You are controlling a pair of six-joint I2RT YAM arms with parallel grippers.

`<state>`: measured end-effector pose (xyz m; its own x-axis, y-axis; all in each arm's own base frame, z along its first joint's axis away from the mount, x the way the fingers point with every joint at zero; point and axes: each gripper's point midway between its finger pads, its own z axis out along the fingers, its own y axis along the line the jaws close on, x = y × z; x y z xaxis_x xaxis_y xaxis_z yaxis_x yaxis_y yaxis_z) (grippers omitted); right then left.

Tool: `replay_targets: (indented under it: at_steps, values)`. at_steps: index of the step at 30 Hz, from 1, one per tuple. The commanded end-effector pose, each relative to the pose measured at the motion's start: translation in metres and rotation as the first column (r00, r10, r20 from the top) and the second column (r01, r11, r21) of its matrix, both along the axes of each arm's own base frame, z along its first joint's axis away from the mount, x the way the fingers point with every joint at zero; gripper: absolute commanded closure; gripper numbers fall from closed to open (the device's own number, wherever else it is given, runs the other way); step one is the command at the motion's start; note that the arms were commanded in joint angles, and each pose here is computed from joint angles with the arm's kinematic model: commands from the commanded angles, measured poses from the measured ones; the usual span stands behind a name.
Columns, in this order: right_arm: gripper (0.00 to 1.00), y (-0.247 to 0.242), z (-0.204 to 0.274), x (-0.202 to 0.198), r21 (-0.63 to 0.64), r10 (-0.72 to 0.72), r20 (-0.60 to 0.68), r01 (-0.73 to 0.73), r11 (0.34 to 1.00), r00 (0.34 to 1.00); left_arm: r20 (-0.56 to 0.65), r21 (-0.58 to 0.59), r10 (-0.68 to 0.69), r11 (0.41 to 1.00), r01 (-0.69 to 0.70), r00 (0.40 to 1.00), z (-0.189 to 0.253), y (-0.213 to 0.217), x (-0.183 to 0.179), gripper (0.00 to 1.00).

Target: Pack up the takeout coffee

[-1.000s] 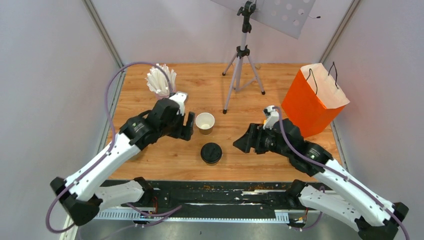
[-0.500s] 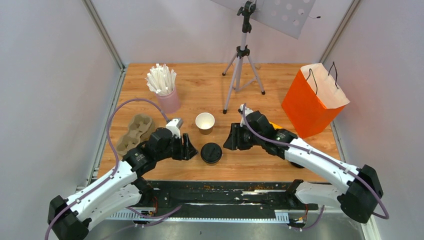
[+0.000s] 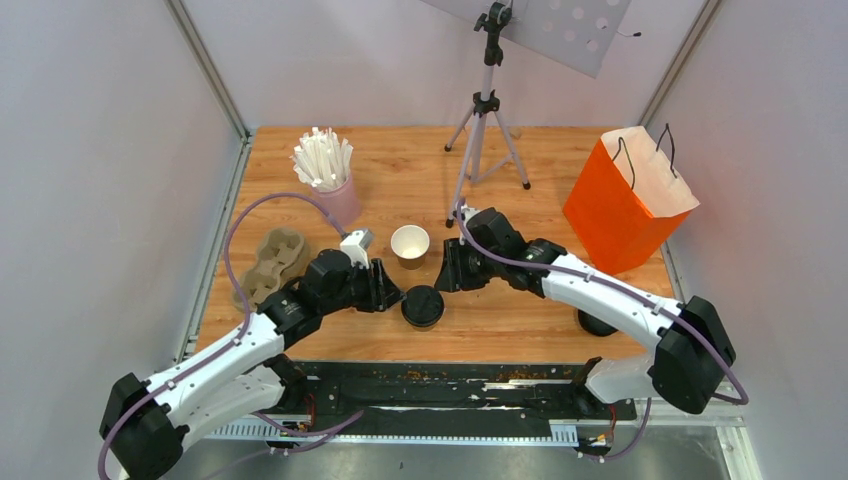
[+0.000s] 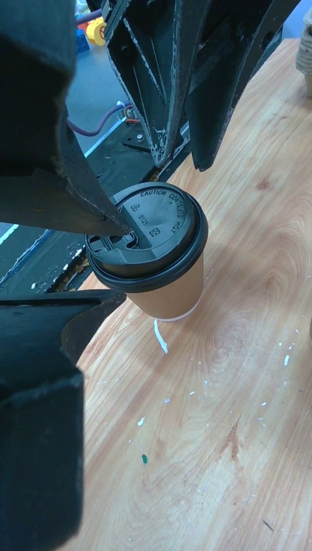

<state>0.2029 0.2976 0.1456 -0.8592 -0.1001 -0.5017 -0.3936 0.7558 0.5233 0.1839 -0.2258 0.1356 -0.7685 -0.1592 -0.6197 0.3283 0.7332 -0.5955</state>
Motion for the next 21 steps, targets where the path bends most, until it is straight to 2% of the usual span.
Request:
replay_targets:
  at_steps: [1,14,21]
  values:
    - [0.64,0.007,0.012,0.008,0.01,0.017,0.045,-0.017,1.0,0.999,0.018,-0.046,-0.009,0.999,0.01,1.0,0.005,-0.008,0.005,0.52]
    - [0.69,0.019,-0.011,0.002,0.013,0.061,-0.03,-0.061,0.998,0.998,-0.015,-0.007,-0.074,0.997,0.074,0.997,-0.015,-0.014,0.001,0.54]
    - [0.74,0.012,-0.028,-0.001,-0.035,0.035,-0.048,-0.037,0.999,0.998,-0.09,0.07,-0.11,0.991,0.116,0.99,-0.038,-0.011,-0.006,0.64]
